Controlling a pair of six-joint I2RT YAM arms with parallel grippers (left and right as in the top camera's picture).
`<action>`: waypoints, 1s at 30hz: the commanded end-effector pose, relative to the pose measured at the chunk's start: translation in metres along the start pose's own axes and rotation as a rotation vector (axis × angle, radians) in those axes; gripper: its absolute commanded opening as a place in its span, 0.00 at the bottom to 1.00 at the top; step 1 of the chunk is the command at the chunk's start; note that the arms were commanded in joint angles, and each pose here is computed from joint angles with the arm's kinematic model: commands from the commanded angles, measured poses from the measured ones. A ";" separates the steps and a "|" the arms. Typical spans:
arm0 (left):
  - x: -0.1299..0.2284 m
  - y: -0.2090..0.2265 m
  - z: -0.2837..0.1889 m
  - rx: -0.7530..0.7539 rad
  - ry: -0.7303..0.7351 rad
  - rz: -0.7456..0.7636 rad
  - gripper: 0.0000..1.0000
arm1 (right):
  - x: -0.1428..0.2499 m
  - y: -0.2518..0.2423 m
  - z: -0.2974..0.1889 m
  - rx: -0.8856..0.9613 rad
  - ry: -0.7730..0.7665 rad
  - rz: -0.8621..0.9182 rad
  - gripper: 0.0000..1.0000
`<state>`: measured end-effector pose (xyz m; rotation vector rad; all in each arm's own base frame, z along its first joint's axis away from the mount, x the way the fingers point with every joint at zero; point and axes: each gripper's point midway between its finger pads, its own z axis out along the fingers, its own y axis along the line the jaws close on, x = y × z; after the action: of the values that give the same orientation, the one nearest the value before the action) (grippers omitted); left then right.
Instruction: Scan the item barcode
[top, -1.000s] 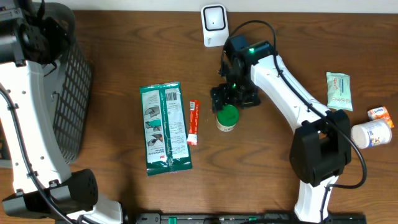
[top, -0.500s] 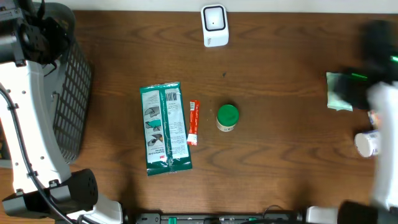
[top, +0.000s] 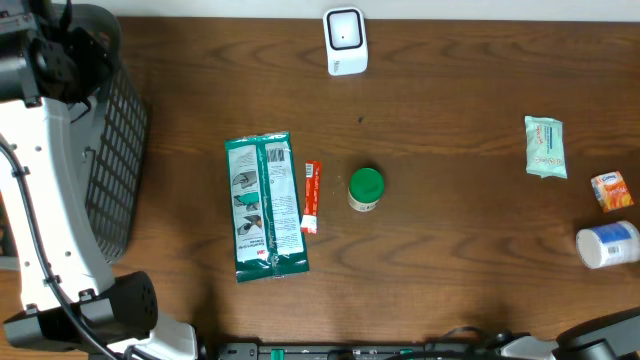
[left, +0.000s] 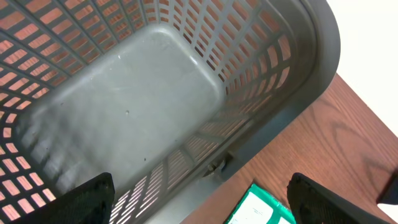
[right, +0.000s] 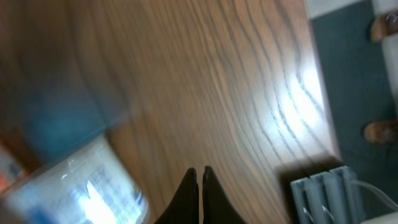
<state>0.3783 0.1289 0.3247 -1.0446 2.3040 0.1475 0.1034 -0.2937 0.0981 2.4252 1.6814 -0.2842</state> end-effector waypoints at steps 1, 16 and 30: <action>-0.003 0.003 -0.004 -0.007 -0.015 -0.003 0.89 | 0.034 0.021 0.027 -0.188 0.135 -0.059 0.01; -0.003 0.003 -0.004 -0.007 -0.015 -0.003 0.88 | 0.084 0.084 0.043 -0.446 0.103 -0.307 0.01; -0.003 0.003 -0.004 -0.007 -0.015 -0.003 0.88 | 0.097 0.130 0.021 -0.628 0.041 -0.473 0.02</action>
<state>0.3783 0.1289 0.3248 -1.0445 2.3037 0.1474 0.2474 -0.2638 0.0529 1.6595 1.9505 0.1500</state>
